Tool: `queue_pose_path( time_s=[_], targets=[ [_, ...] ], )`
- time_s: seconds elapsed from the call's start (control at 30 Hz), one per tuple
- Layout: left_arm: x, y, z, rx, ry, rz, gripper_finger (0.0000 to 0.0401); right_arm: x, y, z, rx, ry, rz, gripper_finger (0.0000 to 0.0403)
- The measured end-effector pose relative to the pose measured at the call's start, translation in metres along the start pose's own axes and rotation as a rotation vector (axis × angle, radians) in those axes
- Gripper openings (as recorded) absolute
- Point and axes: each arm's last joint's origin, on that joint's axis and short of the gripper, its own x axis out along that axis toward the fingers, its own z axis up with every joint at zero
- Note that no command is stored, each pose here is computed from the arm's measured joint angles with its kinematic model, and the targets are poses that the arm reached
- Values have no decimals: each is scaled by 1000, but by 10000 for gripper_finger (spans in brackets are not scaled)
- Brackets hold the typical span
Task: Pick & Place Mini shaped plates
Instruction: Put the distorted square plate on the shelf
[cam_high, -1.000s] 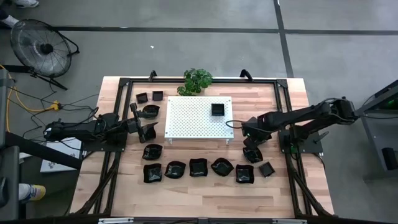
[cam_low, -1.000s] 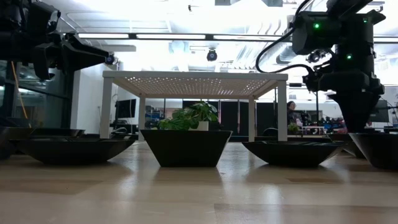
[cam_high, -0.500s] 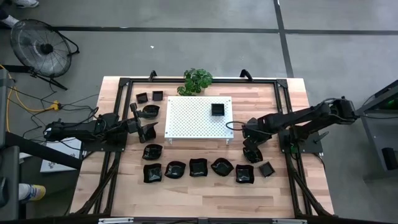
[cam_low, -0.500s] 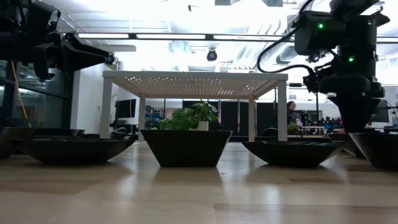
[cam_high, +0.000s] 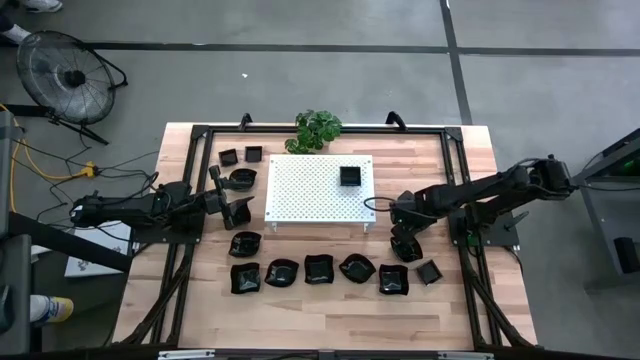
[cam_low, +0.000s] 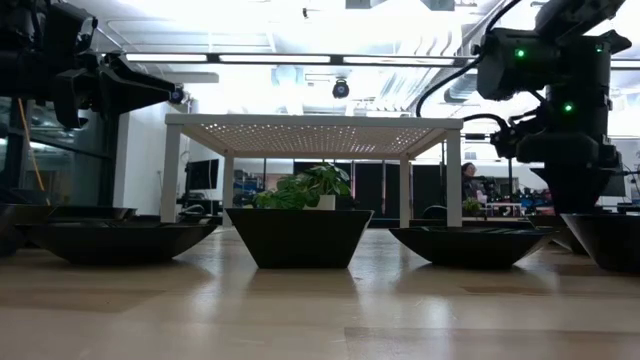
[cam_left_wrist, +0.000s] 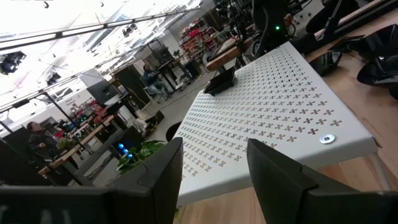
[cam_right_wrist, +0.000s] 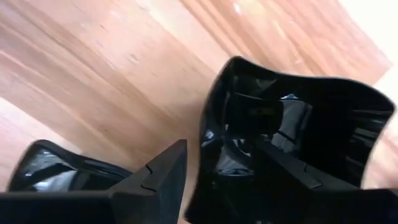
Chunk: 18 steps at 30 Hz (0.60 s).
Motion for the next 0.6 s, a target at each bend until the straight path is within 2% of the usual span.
queue_pose_path(
  time_s=[0.6],
  targets=[
    [0, 0, 0, 0, 0, 1, 175, 2, -1, -1, -26, 7, 3, 81]
  ],
)
